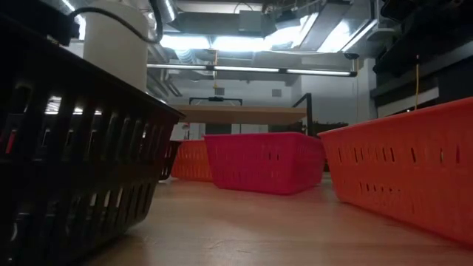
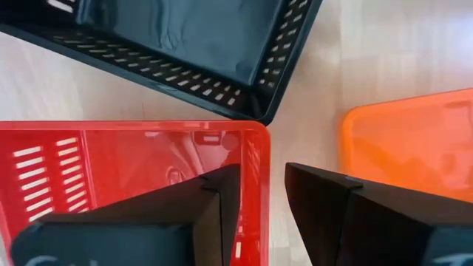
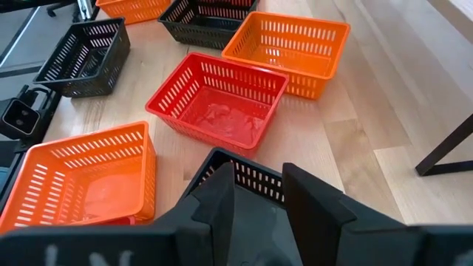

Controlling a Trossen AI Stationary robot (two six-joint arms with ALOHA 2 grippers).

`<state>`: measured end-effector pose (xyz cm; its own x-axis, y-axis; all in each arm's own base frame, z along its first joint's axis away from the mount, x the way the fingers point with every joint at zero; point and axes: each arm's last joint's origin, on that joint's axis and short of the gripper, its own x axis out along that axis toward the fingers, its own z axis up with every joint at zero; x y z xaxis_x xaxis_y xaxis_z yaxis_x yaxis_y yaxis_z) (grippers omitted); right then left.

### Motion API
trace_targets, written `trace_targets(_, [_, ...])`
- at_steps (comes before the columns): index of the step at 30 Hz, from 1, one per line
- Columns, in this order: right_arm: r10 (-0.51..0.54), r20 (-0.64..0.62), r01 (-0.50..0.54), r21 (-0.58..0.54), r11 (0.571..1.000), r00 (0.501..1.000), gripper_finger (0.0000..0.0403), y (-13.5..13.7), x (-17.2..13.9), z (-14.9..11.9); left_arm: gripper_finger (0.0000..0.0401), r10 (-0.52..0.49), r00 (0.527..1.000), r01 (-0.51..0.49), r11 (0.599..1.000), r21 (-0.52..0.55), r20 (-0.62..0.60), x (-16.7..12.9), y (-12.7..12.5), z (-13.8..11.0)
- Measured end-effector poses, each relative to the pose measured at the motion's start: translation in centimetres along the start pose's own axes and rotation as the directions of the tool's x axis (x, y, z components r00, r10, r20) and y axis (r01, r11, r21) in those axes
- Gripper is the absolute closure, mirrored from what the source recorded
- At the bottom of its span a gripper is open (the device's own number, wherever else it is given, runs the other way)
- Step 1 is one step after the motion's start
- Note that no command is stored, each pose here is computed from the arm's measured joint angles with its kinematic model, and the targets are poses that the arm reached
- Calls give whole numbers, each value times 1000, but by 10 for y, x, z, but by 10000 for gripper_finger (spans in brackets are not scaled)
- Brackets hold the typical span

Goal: Stack baskets on shelf by color
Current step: Put the top left red bin on the shelf

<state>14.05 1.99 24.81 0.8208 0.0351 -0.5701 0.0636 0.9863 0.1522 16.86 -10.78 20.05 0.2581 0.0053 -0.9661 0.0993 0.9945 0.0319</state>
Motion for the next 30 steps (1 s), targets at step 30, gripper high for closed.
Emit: trace_targets(30, [0, -3, 0, -1, 1000, 1000, 286, 0, 0, 0, 400, 54, 949, -133, 962, -240, -312, 34, -8, 0])
